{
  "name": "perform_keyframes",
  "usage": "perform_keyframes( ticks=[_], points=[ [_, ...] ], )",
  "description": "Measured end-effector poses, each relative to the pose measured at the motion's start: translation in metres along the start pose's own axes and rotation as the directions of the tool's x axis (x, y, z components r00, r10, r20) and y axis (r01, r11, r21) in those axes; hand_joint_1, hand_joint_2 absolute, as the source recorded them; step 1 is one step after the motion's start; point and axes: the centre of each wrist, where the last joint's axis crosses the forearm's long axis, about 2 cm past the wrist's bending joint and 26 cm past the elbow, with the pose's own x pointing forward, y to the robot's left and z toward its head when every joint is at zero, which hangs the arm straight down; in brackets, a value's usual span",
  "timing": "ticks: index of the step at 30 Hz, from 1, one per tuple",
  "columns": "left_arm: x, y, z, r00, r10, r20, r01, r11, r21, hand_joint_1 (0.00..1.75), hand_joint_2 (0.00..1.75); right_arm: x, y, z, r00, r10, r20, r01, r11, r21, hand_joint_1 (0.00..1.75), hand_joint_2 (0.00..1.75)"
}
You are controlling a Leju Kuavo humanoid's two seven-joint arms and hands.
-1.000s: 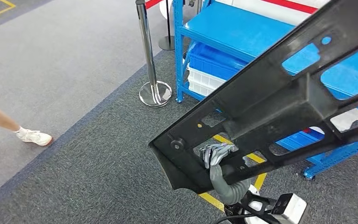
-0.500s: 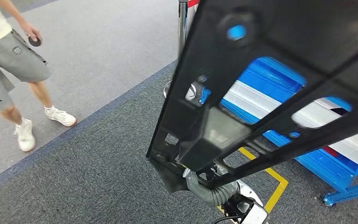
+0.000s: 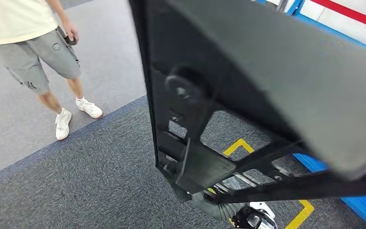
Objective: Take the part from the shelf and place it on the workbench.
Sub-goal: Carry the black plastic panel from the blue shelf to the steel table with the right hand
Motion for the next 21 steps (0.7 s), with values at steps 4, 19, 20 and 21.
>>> perform_keyframes(
  ticks=[4,19,20,21],
  points=[
    [0.0,-0.001,0.0,1.0,-0.007,0.0,0.007,1.0,-0.003,0.0,1.75,0.001,0.001,0.001,1.0,-0.002,-0.001,0.002,1.0,-0.001,1.75,1.75],
    [-0.006,-0.008,0.002,1.0,-0.006,0.003,0.006,1.0,-0.026,0.0,1.75,0.007,0.001,0.01,0.999,-0.049,-0.018,0.049,0.999,-0.001,1.75,1.75],
    [-0.009,-0.008,0.003,1.0,-0.005,-0.002,0.005,1.0,-0.027,0.0,1.75,0.007,-0.001,0.009,0.999,-0.049,-0.016,0.049,0.999,0.001,1.75,1.75],
    [-0.013,-0.008,0.004,1.0,-0.005,-0.007,0.005,1.0,-0.029,0.0,1.75,0.008,-0.002,0.009,0.999,-0.047,-0.015,0.047,0.999,0.003,1.75,1.75]
  ],
)
